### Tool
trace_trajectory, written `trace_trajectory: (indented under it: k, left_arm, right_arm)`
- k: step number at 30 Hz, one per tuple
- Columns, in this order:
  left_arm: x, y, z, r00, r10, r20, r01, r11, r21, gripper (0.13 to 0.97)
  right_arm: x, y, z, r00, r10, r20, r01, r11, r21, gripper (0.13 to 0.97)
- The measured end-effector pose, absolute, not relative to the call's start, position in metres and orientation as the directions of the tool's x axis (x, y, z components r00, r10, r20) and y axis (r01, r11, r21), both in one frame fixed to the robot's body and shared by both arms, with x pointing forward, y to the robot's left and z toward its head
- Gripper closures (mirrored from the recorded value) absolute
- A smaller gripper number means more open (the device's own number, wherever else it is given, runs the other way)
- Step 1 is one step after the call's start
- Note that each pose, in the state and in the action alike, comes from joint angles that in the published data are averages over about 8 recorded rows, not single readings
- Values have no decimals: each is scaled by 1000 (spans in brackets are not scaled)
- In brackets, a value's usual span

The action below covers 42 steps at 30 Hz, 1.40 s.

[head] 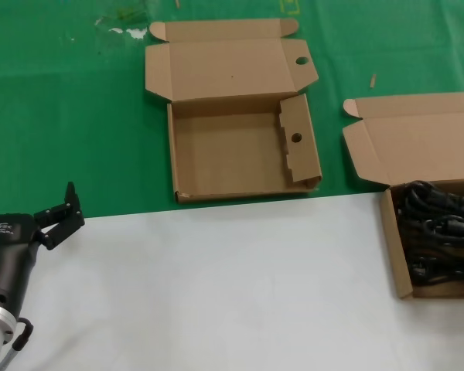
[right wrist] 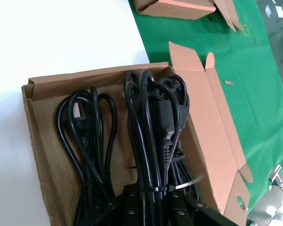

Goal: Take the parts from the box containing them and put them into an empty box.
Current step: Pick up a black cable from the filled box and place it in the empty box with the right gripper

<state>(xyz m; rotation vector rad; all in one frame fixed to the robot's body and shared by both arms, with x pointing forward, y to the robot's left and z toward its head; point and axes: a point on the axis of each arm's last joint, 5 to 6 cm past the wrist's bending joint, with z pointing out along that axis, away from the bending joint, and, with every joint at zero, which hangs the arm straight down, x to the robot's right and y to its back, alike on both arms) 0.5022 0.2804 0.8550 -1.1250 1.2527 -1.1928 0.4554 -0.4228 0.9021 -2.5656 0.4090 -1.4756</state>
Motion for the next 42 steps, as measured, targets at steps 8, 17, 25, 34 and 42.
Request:
trace_trajectory:
  k: [8, 17, 25, 34, 42]
  left_arm:
    - [502, 280, 855, -35, -997, -71, 22, 70, -997, 132]
    - [502, 280, 855, -35, -997, -71, 22, 70, -997, 132]
    - [502, 280, 855, -35, -997, -71, 22, 70, -997, 132]
    - [502, 280, 855, -35, -997, -71, 22, 70, -997, 132]
    - [502, 280, 855, -35, -997, -71, 22, 70, -997, 132]
  right_arm:
    - [456, -421, 898, 491, -318, 811, -161, -948, -274, 873]
    - [458, -420, 895, 495, -318, 808, -159, -948, -275, 778]
    - [458, -419, 903, 482, -327, 813, -156, -945, -287, 801]
    - [454, -420, 906, 477, -326, 816, -155, -945, -287, 883]
    - [454, -419, 908, 470, -334, 817, -156, -943, -295, 889]
